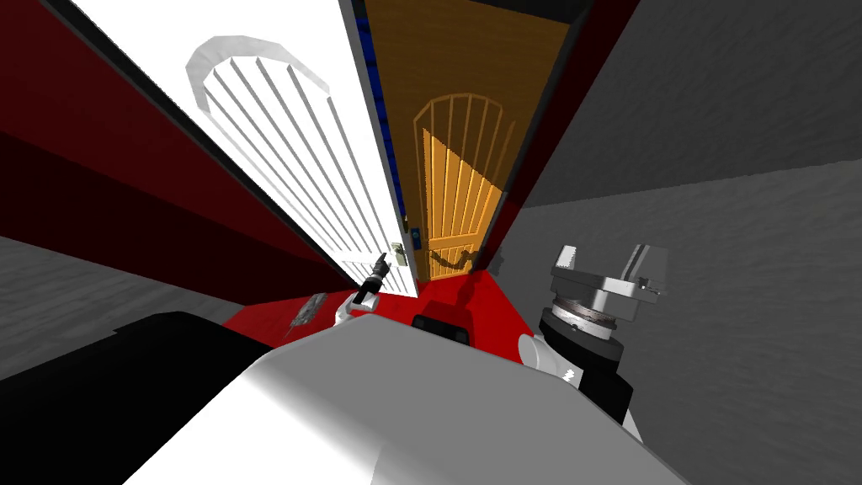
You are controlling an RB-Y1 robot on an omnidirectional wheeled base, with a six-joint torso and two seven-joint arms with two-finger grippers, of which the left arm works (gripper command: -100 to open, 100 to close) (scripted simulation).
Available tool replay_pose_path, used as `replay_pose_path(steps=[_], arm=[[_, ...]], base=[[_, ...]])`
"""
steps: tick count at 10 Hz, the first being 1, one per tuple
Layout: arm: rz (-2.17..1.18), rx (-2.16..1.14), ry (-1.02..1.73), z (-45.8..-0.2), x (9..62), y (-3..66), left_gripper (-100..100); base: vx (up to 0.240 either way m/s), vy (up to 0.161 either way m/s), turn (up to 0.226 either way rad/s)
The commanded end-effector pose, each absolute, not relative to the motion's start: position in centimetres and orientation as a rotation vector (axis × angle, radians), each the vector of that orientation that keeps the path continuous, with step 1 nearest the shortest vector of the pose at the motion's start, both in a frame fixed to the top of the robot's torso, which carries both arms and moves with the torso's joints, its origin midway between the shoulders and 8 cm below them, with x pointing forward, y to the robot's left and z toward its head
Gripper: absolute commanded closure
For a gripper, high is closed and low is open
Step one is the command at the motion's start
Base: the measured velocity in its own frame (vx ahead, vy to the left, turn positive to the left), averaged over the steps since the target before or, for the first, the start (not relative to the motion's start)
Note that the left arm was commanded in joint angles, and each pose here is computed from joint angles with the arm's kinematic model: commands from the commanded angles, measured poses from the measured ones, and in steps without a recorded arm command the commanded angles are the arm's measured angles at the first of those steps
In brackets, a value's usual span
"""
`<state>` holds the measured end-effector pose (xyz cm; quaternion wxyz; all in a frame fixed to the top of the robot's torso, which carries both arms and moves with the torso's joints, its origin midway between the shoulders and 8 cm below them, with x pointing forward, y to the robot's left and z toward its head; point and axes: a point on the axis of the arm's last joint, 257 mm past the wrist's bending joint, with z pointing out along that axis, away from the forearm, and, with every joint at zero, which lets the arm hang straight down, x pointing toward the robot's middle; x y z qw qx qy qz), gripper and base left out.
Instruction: Pull the door open
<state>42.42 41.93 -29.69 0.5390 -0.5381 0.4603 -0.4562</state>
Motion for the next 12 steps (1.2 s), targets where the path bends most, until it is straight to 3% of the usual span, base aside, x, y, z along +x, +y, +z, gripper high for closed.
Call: replay_pose_path(steps=[1,4,5,10,12], arm=[[-1.084,-1.279,1.091,-29.66,42.67,41.97,-100],[-1.082,-1.279,1.087,-29.60,42.97,42.06,-100],[-1.082,-1.279,1.087,-29.60,42.97,42.06,100],[-1.082,-1.279,1.087,-29.60,42.97,42.06,100],[-1.100,-1.265,1.111,-29.69,42.18,41.73,100]], base=[[0.169,0.017,-0.016],[0.163,0.023,-0.018],[-0.007,-0.001,0.007],[-0.020,-0.002,0.001],[-0.157,0.099,-0.183]])
